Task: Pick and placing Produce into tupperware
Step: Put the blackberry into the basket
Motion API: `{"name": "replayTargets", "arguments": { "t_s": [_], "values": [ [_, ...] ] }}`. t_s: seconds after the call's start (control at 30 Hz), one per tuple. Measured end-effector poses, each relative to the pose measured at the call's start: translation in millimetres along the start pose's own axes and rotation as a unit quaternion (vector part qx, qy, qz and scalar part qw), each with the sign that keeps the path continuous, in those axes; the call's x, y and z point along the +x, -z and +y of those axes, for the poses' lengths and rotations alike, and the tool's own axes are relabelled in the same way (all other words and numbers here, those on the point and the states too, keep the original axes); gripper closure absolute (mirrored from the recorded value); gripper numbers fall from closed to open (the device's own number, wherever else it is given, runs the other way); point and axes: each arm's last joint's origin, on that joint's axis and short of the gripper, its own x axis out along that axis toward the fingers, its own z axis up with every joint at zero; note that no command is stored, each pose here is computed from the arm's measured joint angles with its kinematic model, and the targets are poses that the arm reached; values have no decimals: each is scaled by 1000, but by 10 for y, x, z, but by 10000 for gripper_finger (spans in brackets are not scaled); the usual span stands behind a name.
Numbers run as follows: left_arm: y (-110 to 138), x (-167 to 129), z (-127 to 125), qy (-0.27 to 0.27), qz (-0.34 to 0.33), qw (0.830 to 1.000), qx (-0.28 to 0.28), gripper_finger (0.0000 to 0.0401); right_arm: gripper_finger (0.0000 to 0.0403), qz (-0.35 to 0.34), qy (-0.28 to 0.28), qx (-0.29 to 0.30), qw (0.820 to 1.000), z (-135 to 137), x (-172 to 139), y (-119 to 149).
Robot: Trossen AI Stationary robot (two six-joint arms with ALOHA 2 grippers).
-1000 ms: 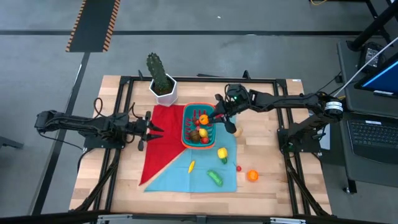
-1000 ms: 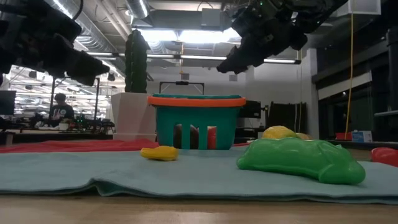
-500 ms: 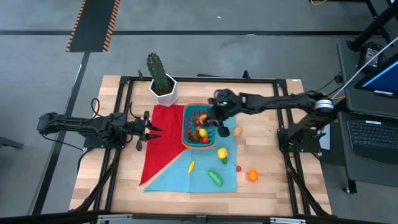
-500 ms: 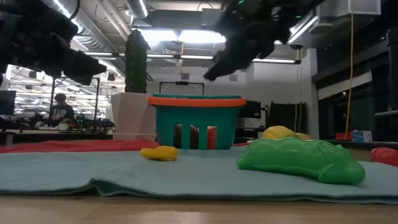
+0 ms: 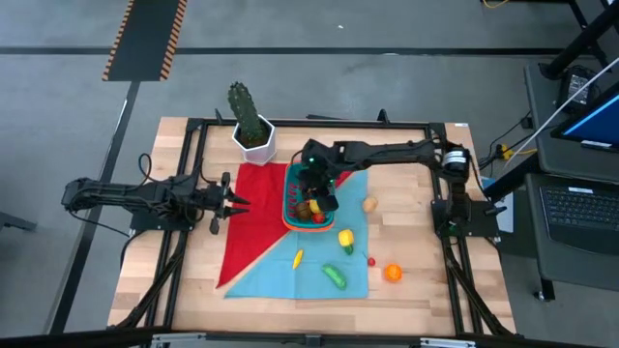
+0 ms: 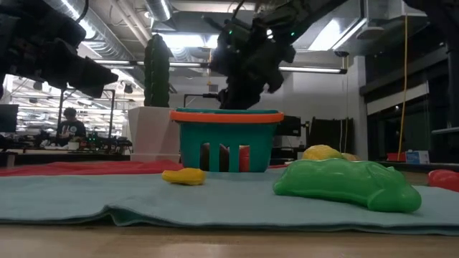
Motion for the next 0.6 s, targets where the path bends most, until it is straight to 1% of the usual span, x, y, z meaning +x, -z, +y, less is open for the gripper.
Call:
{"name": "replayTargets", "arguments": {
  "t_s": [0.1, 0.6],
  "values": [
    [-1, -5, 0, 0, -1, 1000, 0, 320, 314, 9, -4, 3, 1000, -14, 66, 26],
    [6, -5, 0, 0, 2, 1000, -3, 346, 314, 10, -1, 2, 1000, -14, 67, 19]
  ]
}}
